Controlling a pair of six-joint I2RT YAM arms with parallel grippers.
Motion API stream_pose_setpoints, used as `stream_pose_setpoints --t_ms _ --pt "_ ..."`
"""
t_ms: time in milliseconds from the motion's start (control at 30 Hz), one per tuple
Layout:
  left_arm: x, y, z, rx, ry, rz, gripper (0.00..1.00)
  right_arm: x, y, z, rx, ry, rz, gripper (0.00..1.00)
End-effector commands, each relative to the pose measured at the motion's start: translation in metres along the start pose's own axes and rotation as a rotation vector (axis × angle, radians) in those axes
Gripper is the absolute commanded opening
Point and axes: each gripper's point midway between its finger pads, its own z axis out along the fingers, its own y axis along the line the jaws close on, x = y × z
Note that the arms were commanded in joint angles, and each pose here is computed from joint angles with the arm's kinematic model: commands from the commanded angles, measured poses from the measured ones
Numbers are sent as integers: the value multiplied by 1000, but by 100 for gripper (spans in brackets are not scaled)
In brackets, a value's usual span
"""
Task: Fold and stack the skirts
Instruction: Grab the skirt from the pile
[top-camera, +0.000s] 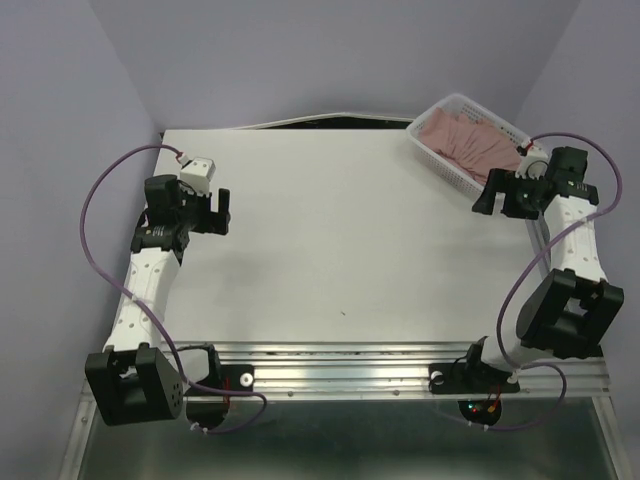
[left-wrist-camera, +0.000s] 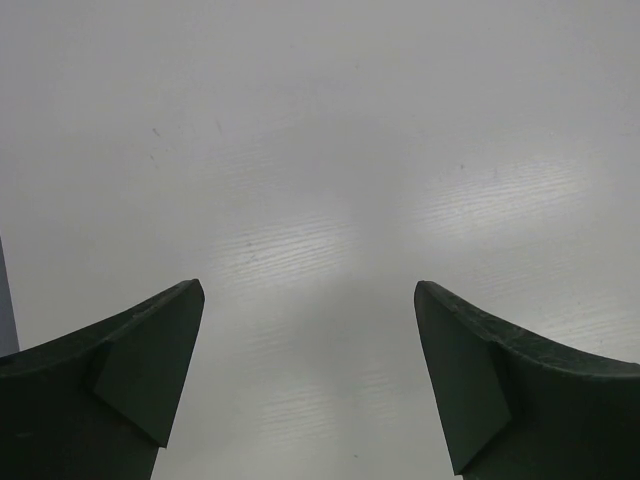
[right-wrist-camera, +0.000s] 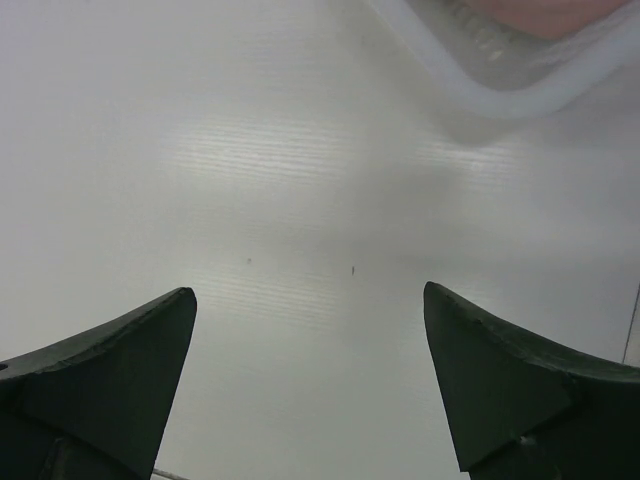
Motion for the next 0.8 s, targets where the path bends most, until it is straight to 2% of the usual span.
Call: stream_pose_setpoints --t_ms 0,100,233,333,467,633,767 --pt "-14 -8 -12 28 -60 32 98 -71 -1 -8 12 -165 -71 100" --pt "-16 -9 -12 40 -34 17 98 -125 -8 0 -5 -241 -32 97" --pt "-21 -3 -14 5 -31 -4 98 -168 -14 18 -6 -292 12 94" --pt "-25 1 -16 -24 -46 -25 98 -206 -22 47 -14 -346 77 94" --pt "-27 1 -19 -34 -55 -45 99 -224 -29 77 -11 -366 109 91" --pt "-25 4 -21 -56 -42 -71 98 -216 -33 134 -53 -315 143 66" --pt "-19 4 -24 -70 -43 -83 98 -194 -43 175 -62 -259 193 61"
